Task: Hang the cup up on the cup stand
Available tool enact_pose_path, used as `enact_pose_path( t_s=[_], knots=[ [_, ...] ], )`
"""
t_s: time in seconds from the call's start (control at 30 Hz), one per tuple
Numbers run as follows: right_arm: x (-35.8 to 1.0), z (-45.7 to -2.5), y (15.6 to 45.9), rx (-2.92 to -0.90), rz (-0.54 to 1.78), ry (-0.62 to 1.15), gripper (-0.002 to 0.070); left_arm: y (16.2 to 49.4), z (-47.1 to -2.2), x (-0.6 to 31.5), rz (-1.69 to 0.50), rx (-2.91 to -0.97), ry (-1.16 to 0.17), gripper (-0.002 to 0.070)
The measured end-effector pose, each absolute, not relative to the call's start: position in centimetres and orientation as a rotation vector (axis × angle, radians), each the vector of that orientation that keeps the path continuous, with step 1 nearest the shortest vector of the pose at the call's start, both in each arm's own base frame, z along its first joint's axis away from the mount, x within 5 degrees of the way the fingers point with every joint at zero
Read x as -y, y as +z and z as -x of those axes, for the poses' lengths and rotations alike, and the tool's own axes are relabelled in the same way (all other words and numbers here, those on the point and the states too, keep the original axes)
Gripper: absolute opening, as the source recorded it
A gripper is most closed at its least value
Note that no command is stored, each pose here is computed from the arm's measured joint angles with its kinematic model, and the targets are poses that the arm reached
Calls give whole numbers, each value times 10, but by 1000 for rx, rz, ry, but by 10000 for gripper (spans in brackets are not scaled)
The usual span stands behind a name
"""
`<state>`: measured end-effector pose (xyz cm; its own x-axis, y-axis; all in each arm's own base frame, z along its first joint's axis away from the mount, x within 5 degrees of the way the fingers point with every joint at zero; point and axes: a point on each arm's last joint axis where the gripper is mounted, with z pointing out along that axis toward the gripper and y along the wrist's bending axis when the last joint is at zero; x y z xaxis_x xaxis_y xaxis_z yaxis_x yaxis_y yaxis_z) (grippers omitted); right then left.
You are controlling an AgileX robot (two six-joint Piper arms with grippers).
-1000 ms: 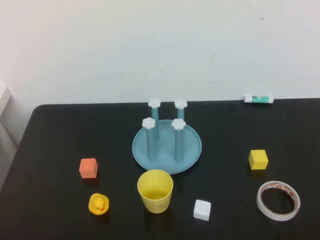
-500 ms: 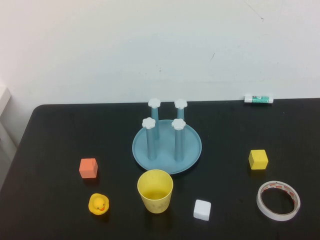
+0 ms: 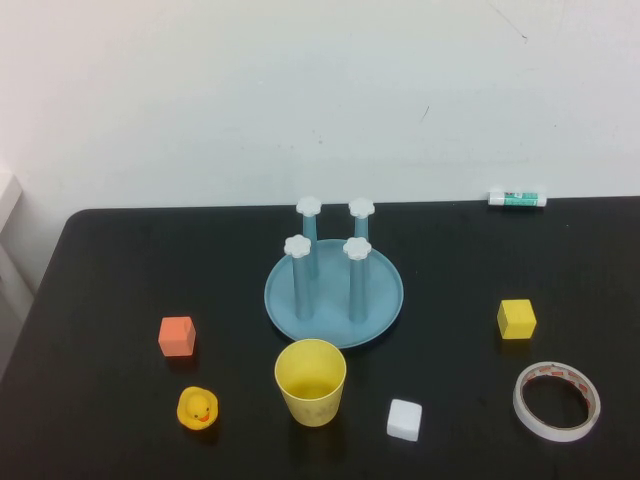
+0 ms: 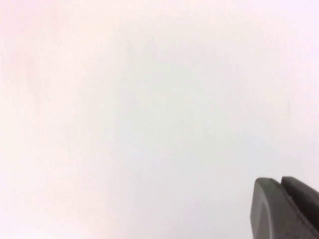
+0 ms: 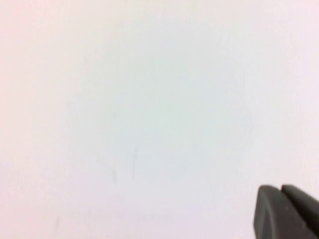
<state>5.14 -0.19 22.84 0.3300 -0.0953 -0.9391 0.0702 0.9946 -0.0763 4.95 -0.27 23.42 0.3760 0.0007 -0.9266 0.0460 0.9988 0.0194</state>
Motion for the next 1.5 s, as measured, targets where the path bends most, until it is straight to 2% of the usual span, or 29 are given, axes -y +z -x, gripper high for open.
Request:
enact_pose_path(
  t_s=[0.2,0.33,0.43,0.6,0.7,0.87,0.97,1.1,1.33,1.5],
  knots=[
    [1,-44,244,-1039,15,-94,-1,257,-36,2,-32,-892,-35,-1],
    [1,-43,246,-1009,9,-90,-1,262,-32,2,-42,-818,-28,-1],
    [1,-44,253,-1093,15,-97,-1,268,-34,6,-106,-900,12,-1],
    [3,-31,300,-1287,56,-180,-1,311,-25,1,-137,-1175,110,-1],
    [5,-34,317,-1452,42,-186,-1,336,-21,-3,-116,-1307,145,-1],
    [3,-60,332,-1800,131,-180,-1,335,-37,-4,-83,-1518,99,-1],
    [-5,-87,333,-1958,268,-101,-1,326,-47,-1,-58,-1594,28,-1],
    [-19,-125,329,-2052,451,72,-1,311,-56,1,-43,-1668,-13,-1],
    [-50,-204,287,-2082,608,473,-1,286,-62,3,-29,-1750,-44,-1],
    [-99,-236,251,-2117,648,548,-1,276,-64,3,-26,-1779,-51,-1]
  ],
)
